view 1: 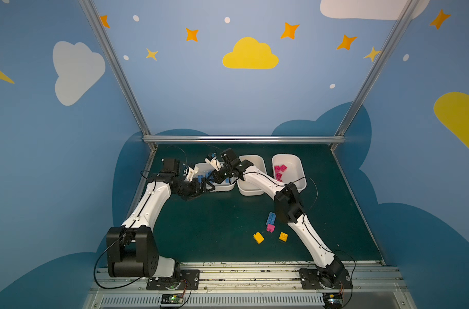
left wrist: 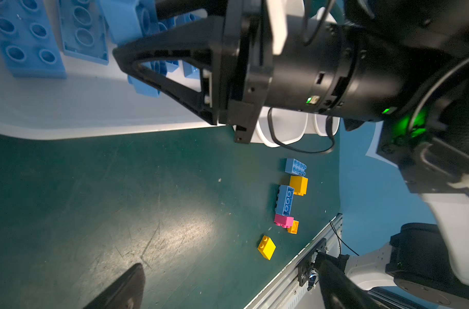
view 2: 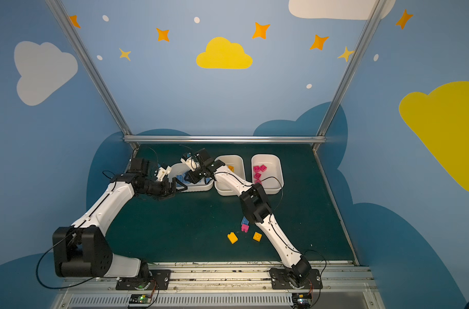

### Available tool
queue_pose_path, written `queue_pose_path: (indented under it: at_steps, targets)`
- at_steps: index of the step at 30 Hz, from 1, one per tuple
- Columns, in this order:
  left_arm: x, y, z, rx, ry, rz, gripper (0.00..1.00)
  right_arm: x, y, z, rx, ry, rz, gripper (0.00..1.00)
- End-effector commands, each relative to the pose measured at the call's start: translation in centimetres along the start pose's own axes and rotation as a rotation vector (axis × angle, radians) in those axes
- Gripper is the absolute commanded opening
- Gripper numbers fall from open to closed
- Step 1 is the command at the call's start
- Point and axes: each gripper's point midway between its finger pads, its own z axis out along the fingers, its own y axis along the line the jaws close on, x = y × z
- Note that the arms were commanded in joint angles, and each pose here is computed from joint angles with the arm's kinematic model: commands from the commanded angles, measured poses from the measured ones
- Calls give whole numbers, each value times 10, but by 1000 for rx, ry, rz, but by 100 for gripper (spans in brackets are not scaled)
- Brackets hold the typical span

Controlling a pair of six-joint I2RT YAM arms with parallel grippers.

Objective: Sort the legos into containers by color
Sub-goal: 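Carry the blue brick into the nearest bin and open the right gripper, then move the right gripper to the pile and grasp a yellow 2x1 brick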

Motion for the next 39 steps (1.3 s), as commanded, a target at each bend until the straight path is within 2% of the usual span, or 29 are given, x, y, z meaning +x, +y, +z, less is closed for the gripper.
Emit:
queue_pose_path:
  at_steps: [1,2,4,6,10,16,20,25,28,29,33,39]
  targets:
    - [0,-6,-8,4,-12,20,100,-16,13,-4,-36,-40,-31,25]
    - [0,-6,-8,5,-11,21,100,-17,15,-6,-43,-38,-34,31]
    - [0,-6,-7,5,-8,18,100,-21,16,-13,-41,-49,-36,47]
    - [0,-6,-7,9,-7,18,100,-30,16,-27,-42,-69,-39,56]
    - [1,-8,-7,16,-7,21,100,-47,20,-62,-64,-123,-42,59]
    - [0,-10,-7,33,-7,21,100,-42,28,-131,-55,-142,-40,60]
    - [0,-10,-4,43,-1,17,100,-8,34,-173,0,-93,-9,63]
    - [1,-8,-1,47,6,11,100,46,42,-212,92,4,133,66]
    - [2,-8,1,50,13,5,100,79,34,-235,226,59,286,67]
    - [2,-8,2,52,12,5,100,90,32,-244,272,75,373,67]
    - [2,-7,5,54,20,3,100,122,52,-257,317,138,558,68]
    - [-1,-5,8,50,21,0,100,181,91,-240,320,289,516,68]
